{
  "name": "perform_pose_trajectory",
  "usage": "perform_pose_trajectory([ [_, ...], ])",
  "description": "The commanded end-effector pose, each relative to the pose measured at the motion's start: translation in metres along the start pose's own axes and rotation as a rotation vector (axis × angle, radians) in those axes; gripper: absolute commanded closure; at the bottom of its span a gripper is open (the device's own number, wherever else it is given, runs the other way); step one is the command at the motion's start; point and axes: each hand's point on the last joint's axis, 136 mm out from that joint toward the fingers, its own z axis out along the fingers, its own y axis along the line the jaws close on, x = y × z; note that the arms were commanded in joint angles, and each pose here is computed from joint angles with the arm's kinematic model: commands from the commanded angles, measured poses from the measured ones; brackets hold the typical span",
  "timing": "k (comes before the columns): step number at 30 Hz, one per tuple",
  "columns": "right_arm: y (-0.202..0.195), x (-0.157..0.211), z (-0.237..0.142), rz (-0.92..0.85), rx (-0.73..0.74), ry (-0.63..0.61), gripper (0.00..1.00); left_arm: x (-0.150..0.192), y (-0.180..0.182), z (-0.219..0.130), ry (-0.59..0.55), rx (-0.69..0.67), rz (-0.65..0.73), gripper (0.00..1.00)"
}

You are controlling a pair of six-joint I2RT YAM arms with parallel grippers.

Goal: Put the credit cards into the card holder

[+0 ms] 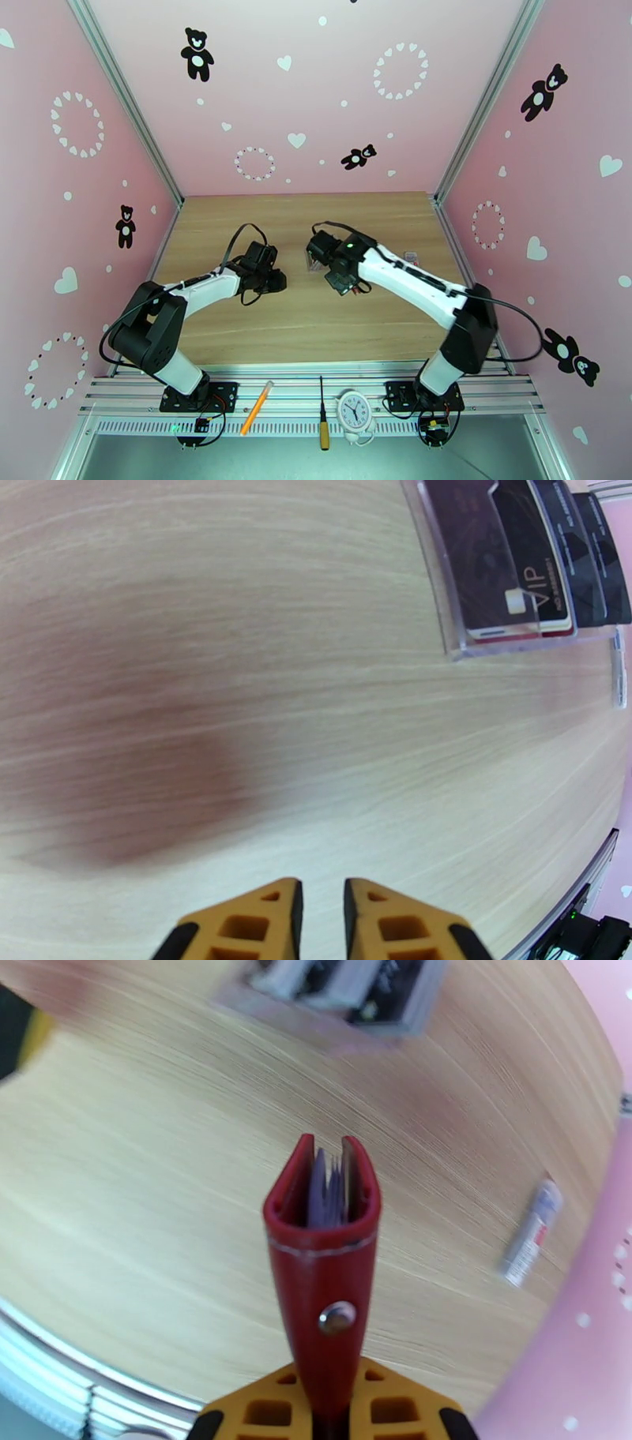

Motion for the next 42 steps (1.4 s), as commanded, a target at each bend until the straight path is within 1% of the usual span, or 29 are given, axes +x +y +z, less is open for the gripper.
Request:
perform_pose_trajectory([
  [1, -0.002, 0.002, 0.016, -0.014, 0.132, 0.049, 1.00, -0.003, 0.000, 0.005, -0.029, 0.031, -0.001, 0.76],
  [4, 0.004, -0.004, 0.031, -0.032, 0.203, 0.064, 1.00, -0.007, -0.005, 0.004, -0.055, 0.056, 0.009, 0.76],
  [5, 0.005, -0.006, 0.034, -0.040, 0.223, 0.066, 1.00, 0.002, 0.001, 0.007, -0.041, 0.049, 0.004, 0.76],
  [8, 0.006, -0.009, 0.043, -0.066, 0.287, 0.081, 1.00, 0.005, 0.003, 0.009, -0.048, 0.055, 0.004, 0.76],
  [10, 0.008, -0.009, 0.050, -0.074, 0.303, 0.098, 1.00, 0.006, 0.006, 0.009, -0.059, 0.055, -0.002, 0.76],
  [15, 0.030, -0.009, 0.065, -0.066, 0.268, 0.109, 1.00, 0.005, 0.014, 0.007, -0.085, 0.044, -0.030, 0.76],
  [21, 0.051, -0.010, 0.082, -0.047, 0.227, 0.125, 0.99, -0.001, 0.023, -0.008, -0.146, 0.014, -0.038, 0.77],
  [25, 0.067, -0.011, 0.090, -0.017, 0.164, 0.131, 0.96, -0.003, 0.029, -0.011, -0.153, 0.003, -0.054, 0.77],
  [28, 0.085, -0.011, 0.097, -0.001, 0.079, 0.144, 0.91, -0.004, 0.035, -0.012, -0.158, -0.002, -0.075, 0.77],
  [30, 0.097, -0.011, 0.101, 0.015, 0.016, 0.150, 0.84, -0.004, 0.038, -0.013, -0.159, -0.001, -0.087, 0.77],
  [33, 0.115, -0.013, 0.102, 0.038, -0.074, 0.151, 0.80, -0.004, 0.040, -0.013, -0.158, -0.003, -0.090, 0.77],
  [35, 0.126, -0.016, 0.102, 0.055, -0.138, 0.149, 0.79, -0.004, 0.040, -0.012, -0.156, -0.002, -0.089, 0.77],
  [39, 0.143, -0.019, 0.103, 0.077, -0.220, 0.153, 0.78, -0.004, 0.040, -0.011, -0.153, -0.003, -0.090, 0.77],
  [42, 0.156, -0.023, 0.102, 0.085, -0.288, 0.147, 0.75, -0.004, 0.039, -0.011, -0.150, -0.002, -0.088, 0.77],
])
